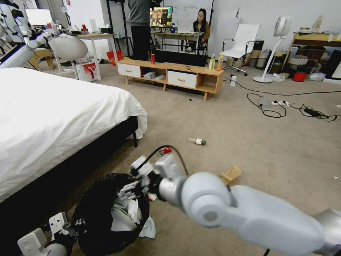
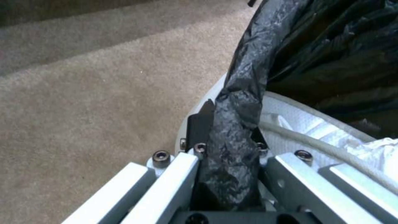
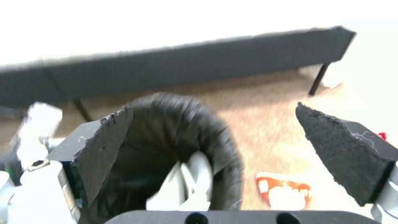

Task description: Pick up the trash bin and place the garbage on the floor into it.

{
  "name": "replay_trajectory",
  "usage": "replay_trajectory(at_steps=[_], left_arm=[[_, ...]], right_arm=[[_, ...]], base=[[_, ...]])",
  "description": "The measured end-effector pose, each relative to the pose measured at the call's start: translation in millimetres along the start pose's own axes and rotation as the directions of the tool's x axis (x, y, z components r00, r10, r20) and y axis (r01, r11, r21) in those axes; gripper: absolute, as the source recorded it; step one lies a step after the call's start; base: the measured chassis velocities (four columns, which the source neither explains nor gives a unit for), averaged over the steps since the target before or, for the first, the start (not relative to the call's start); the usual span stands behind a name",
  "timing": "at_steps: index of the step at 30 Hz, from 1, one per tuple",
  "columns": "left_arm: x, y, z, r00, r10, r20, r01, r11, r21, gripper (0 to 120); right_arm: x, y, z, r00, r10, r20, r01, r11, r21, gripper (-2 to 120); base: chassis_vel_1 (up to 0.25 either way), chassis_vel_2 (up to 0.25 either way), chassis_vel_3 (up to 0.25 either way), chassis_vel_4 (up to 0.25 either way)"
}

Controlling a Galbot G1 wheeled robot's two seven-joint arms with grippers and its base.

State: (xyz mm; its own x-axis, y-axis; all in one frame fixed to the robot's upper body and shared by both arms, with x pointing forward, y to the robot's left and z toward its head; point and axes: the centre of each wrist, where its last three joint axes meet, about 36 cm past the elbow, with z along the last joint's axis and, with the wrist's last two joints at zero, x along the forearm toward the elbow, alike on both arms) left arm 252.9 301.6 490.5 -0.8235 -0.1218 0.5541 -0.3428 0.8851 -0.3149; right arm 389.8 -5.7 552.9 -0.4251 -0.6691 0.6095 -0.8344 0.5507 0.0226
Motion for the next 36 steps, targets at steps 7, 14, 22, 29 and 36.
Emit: replay_trajectory(at_steps=[7,14,22,29,36], left_arm=[[-2.9,1.7,1.1,1.000,-0.004,-0.005,0.004,1.000,0.003,2],[-6.6,3.2,1.9,1.000,-0.007,-0.009,0.007,1.000,0.006,2],[-12.0,6.3,3.1,1.000,-0.015,-0.016,0.015,1.000,0.007,2],[-11.1,11.8,0.2,0.999,-0.032,-0.008,0.032,0.999,0.004,2],[-6.9,17.8,-6.3,0.998,-0.057,0.015,0.057,0.998,-0.003,2]], right_arm=[[19.2,0.6,-16.1,0.997,-0.005,0.083,0.006,1.000,-0.015,100],[36.7,-0.8,-21.7,0.993,0.006,0.116,-0.004,1.000,-0.017,100],[90.8,-24.6,-30.6,0.971,0.056,0.234,-0.044,0.998,-0.053,100],[137.7,-61.1,-14.9,0.896,0.137,0.423,-0.051,0.977,-0.208,100],[169.3,-101.4,21.0,0.722,0.290,0.628,-0.113,0.945,-0.306,100]], base=[[0.000,0.000,0.000,0.000],[0.000,0.000,0.000,0.000],[0.000,0.000,0.000,0.000],[0.000,0.000,0.000,0.000],[0.000,0.000,0.000,0.000]])
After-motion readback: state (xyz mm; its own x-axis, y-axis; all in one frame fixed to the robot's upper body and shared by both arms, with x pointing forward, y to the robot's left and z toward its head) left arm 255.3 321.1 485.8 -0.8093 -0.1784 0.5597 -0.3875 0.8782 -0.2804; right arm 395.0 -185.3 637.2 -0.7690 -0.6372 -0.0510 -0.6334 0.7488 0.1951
